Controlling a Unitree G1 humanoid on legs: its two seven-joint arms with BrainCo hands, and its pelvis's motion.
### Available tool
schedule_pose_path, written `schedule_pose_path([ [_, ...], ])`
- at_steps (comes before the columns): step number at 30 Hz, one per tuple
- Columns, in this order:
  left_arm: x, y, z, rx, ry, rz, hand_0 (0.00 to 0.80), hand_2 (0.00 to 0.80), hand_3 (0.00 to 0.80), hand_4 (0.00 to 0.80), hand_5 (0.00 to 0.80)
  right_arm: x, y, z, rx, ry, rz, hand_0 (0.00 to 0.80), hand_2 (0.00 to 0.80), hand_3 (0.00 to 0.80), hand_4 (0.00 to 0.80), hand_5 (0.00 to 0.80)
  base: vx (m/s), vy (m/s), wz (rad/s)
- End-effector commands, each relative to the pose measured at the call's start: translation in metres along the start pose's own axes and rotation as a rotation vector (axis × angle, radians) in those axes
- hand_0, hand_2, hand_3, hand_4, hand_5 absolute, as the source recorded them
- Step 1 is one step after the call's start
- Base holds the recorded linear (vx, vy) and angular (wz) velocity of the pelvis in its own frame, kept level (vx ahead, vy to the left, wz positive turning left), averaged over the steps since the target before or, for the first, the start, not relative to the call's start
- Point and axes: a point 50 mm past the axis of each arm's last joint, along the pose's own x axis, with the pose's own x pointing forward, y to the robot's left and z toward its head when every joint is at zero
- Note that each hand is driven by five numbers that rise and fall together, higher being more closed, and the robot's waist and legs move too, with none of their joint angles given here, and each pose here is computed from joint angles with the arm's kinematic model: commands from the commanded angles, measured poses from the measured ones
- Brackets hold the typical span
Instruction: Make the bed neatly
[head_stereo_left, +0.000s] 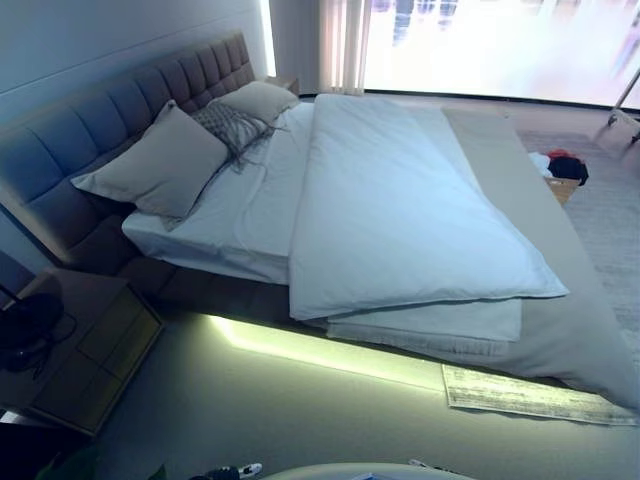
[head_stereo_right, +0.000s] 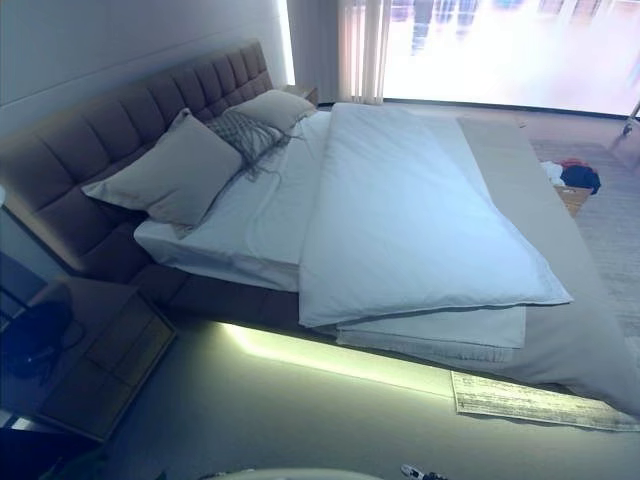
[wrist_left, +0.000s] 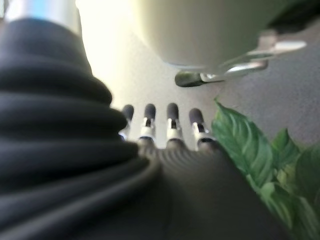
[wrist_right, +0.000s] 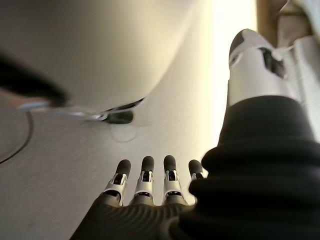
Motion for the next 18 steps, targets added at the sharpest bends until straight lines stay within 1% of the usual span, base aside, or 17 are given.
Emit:
schedule_pose_path([
  [1, 0.003, -0.018, 0.016, 0.065, -0.006, -0.03, 0.0, 0.0, 0.0, 0.0, 0.0, 0.0, 0.001, 0.019, -0.04, 0.018, -0.053, 0.0, 0.0, 0.0, 0.0, 0.0, 0.041, -0.087, -0.1],
  [7, 0.003, -0.016, 0.024, -0.007, -0.045, 0.032, 0.0, 0.0, 0.0, 0.0, 0.0, 0.0, 0.0, 0.021, -0.069, 0.026, -0.039, 0.0, 0.0, 0.0, 0.0, 0.0, 0.037, -0.121, -0.06],
  [10, 0.003, -0.015, 0.03, -0.118, -0.098, 0.073, 0.0, 0.0, 0.0, 0.0, 0.0, -0.001, -0.005, 0.028, -0.124, 0.002, -0.051, 0.0, 0.0, 0.0, 0.0, 0.0, 0.029, -0.137, -0.06],
  [12, 0.003, -0.012, 0.03, -0.179, -0.099, 0.082, 0.0, 0.0, 0.0, 0.0, 0.0, -0.001, -0.009, 0.03, -0.162, 0.003, -0.073, 0.0, 0.0, 0.0, 0.0, 0.0, 0.224, 0.098, -0.26],
  [14, 0.003, -0.009, 0.022, -0.229, -0.088, 0.098, 0.0, 0.0, 0.0, 0.0, 0.0, -0.002, -0.014, 0.03, -0.166, -0.001, -0.074, 0.0, 0.0, 0.0, 0.0, 0.0, 0.393, 0.161, -0.2],
  [18, 0.002, -0.006, 0.012, -0.246, -0.06, 0.115, 0.0, 0.0, 0.0, 0.0, 0.0, -0.002, -0.018, 0.03, -0.142, 0.001, -0.08, 0.0, 0.0, 0.0, 0.0, 0.0, 0.408, 0.115, -0.18],
])
